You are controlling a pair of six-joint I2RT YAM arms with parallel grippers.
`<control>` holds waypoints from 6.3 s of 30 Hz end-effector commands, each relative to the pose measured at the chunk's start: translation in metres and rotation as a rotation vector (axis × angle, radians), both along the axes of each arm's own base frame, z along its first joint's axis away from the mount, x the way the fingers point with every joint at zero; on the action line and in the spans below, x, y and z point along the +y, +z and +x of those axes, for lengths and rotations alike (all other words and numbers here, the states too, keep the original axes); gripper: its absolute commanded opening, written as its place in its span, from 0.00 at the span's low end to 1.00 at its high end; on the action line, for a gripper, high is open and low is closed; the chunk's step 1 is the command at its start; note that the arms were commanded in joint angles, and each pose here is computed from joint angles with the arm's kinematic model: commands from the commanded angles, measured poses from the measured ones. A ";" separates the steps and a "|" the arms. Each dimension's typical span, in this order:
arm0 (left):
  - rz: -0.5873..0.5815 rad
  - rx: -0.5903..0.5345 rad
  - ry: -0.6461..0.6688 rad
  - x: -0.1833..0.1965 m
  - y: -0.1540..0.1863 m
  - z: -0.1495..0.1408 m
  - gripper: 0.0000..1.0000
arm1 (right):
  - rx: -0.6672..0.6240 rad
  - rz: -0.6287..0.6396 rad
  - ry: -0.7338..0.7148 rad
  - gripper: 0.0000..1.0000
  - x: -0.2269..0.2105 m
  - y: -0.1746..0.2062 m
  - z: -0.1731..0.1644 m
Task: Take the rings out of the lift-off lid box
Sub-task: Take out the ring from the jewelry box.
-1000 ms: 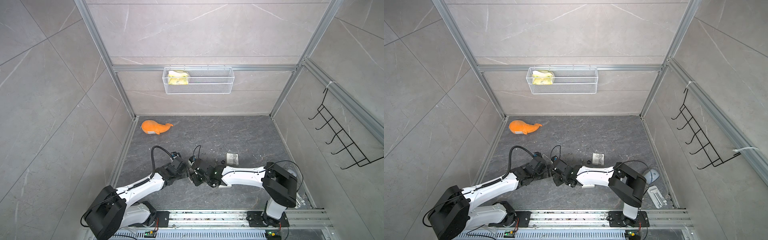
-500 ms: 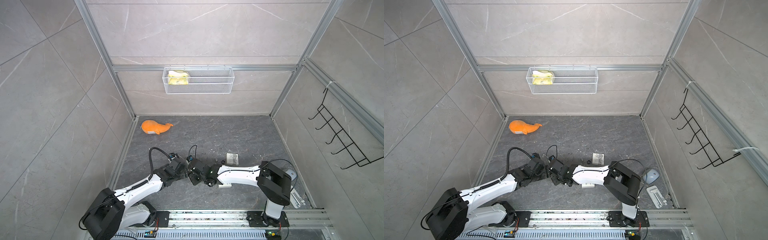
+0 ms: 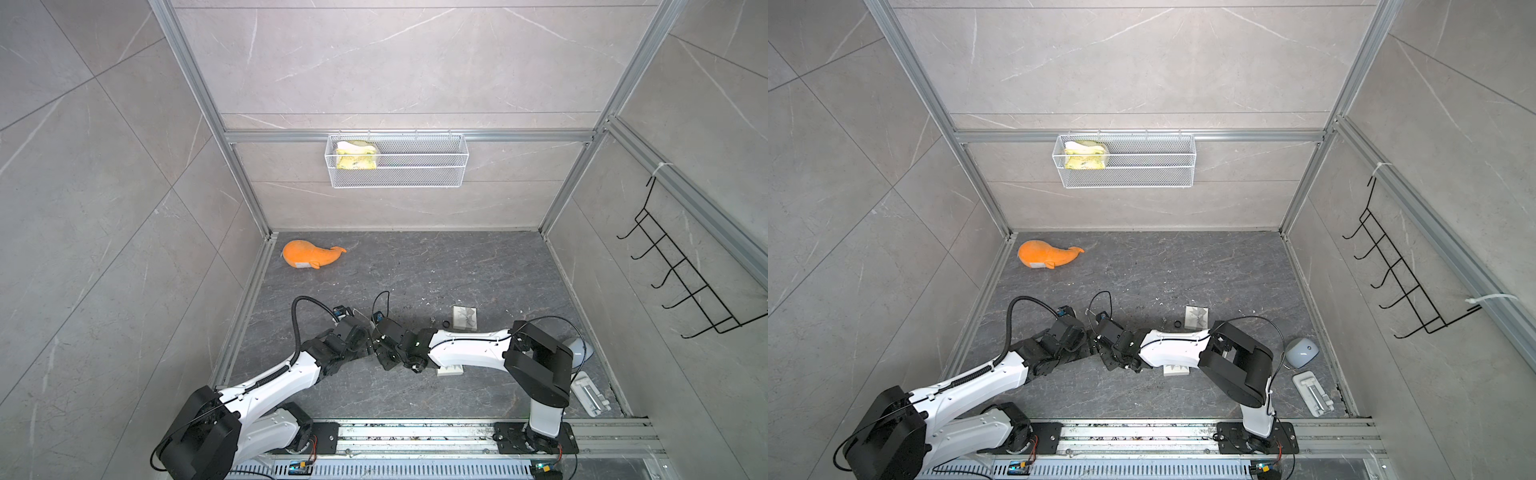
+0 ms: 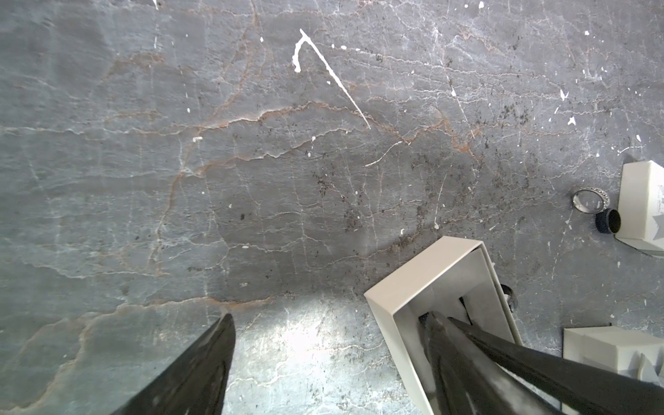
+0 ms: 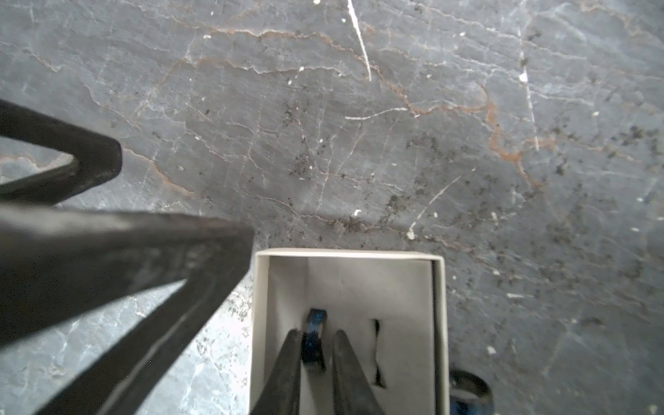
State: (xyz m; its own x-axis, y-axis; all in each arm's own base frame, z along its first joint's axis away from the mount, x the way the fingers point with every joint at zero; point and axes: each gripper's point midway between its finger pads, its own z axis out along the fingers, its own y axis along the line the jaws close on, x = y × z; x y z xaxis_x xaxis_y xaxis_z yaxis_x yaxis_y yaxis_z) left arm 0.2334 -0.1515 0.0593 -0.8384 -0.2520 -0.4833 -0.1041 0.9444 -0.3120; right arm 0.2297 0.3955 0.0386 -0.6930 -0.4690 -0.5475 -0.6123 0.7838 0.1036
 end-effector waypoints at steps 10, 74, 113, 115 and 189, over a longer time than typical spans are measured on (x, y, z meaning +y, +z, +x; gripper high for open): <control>-0.051 0.026 -0.012 -0.011 -0.002 0.000 0.84 | 0.008 0.063 0.023 0.03 0.005 0.024 -0.007; 0.076 -0.010 0.032 0.030 -0.007 -0.015 0.84 | 0.127 -0.232 -0.114 0.29 -0.004 -0.020 -0.003; -0.025 0.000 0.027 0.012 -0.004 -0.013 0.83 | 0.107 0.008 -0.023 0.07 0.001 0.017 -0.003; -0.050 0.000 0.025 0.008 -0.003 -0.012 0.84 | 0.104 0.014 -0.008 0.06 0.001 0.018 -0.005; -0.040 0.223 -0.124 -0.023 -0.060 -0.027 0.72 | -0.135 0.113 0.037 0.00 -0.013 0.037 0.008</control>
State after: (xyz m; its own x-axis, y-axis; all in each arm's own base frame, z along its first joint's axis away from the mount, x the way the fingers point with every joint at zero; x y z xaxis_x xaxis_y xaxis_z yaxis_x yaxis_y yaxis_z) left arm 0.2429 -0.1963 0.0297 -0.8889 -0.2198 -0.4019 -0.0248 0.8992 -0.4369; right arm 0.2322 0.3827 0.0587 -0.6228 -0.4579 -0.6344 -0.6604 0.7424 0.1125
